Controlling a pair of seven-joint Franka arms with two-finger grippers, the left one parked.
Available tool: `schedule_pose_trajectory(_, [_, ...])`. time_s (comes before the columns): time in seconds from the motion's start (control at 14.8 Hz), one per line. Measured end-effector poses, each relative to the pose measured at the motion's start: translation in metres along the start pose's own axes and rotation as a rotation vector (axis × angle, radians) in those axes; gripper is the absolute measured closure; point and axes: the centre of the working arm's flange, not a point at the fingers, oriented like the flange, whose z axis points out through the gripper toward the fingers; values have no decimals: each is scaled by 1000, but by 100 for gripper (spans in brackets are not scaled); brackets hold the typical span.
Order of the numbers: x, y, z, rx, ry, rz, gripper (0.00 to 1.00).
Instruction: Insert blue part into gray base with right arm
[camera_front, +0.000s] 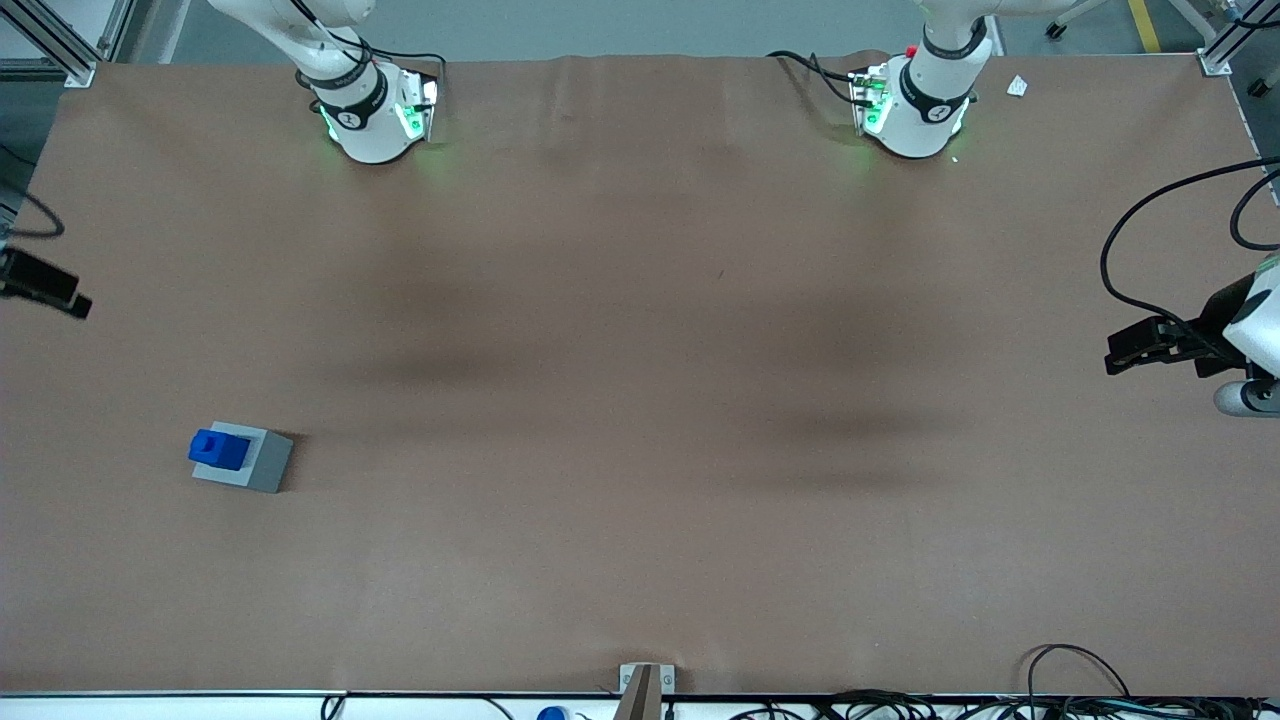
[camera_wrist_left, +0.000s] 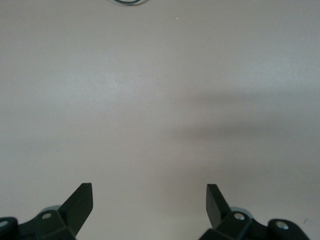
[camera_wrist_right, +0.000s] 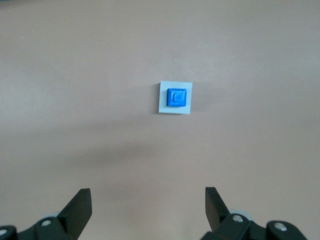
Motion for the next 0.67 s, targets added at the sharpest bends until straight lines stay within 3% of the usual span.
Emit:
schedule_pose_trajectory(0.4, [-38, -17, 31, -9, 19, -16, 0])
schedule_pose_trajectory(0.67, [-44, -12, 20, -8, 40, -5, 0])
